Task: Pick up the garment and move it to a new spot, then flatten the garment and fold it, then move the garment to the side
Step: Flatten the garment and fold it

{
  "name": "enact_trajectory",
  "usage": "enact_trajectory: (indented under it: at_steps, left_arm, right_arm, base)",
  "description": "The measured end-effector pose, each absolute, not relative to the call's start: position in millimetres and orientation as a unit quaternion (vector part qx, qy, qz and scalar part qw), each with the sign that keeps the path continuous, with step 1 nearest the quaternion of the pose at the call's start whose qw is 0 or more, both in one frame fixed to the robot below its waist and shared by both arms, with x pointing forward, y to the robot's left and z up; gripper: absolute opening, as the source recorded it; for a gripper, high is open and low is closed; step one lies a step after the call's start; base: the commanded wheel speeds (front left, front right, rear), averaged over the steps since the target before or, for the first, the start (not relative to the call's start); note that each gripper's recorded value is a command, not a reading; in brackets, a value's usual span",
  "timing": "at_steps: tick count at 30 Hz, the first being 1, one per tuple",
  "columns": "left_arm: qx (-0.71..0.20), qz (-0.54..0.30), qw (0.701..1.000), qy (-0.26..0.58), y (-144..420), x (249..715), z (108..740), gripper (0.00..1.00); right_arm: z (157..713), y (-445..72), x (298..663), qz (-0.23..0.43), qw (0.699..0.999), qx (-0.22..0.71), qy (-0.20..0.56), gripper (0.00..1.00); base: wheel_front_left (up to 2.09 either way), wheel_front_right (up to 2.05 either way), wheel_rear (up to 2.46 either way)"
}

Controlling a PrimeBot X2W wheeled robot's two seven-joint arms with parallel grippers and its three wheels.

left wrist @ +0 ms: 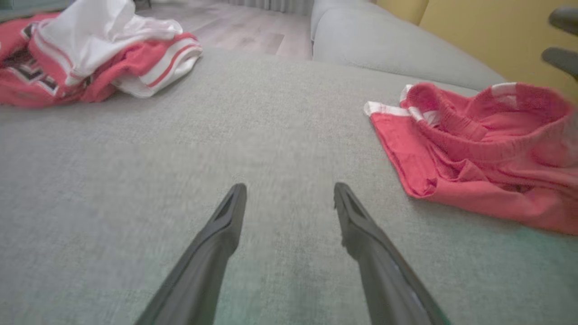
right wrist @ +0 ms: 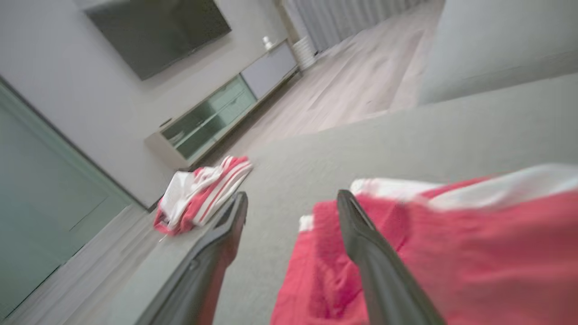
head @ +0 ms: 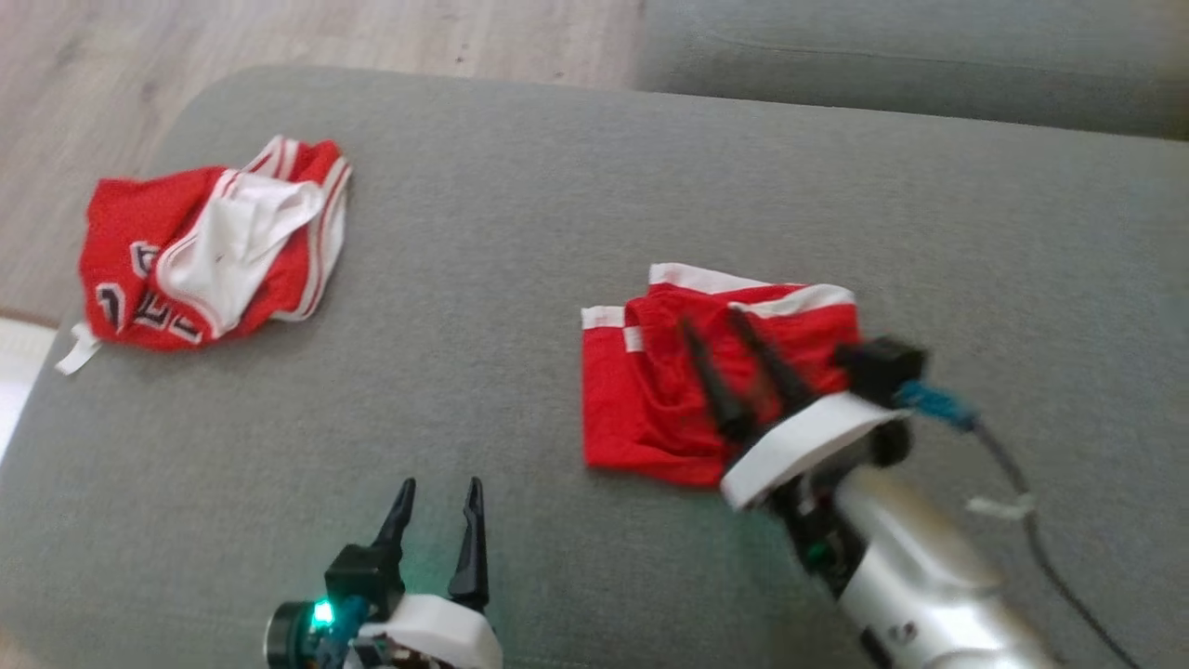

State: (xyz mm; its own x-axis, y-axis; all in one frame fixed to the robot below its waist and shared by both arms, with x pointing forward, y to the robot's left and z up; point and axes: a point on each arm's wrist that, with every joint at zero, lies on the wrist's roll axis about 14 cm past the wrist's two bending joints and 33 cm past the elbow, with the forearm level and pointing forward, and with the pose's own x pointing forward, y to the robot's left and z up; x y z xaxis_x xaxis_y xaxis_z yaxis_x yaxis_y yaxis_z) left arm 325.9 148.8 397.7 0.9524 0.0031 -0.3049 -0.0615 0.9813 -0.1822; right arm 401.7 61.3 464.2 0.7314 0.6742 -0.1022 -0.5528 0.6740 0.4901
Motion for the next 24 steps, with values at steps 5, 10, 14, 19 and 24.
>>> enact_trajectory:
  at_steps: [5, 10, 14, 19, 24]
  left_arm:
    - [-0.082, 0.003, 0.989, 0.125, 143, 340, 414, 1.0]
    - [-0.063, 0.003, 0.993, 0.096, 146, 348, 430, 1.0]
    - [-0.049, 0.006, 0.995, 0.088, 150, 345, 433, 1.0]
    - [-0.037, 0.011, 0.994, 0.099, 154, 329, 424, 1.0]
    - [-0.036, 0.017, 0.994, 0.104, 158, 317, 420, 1.0]
  right_arm:
    - [493, -13, 437, 0.24, 0.948, 0.2, 0.054, 1.0]
    - [467, -87, 419, 0.139, 0.976, 0.159, 0.057, 1.0]
    - [456, -121, 401, 0.091, 0.983, 0.146, 0.062, 1.0]
    - [447, -134, 381, 0.071, 0.986, 0.136, 0.07, 1.0]
    - [431, -141, 359, 0.061, 0.986, 0.126, 0.092, 1.0]
  base:
    - [0.0, 0.0, 0.0]
    - [0.0, 0.0, 0.0]
    - [0.0, 0.0, 0.0]
    - [0.0, 0.0, 0.0]
    - [0.0, 0.0, 0.0]
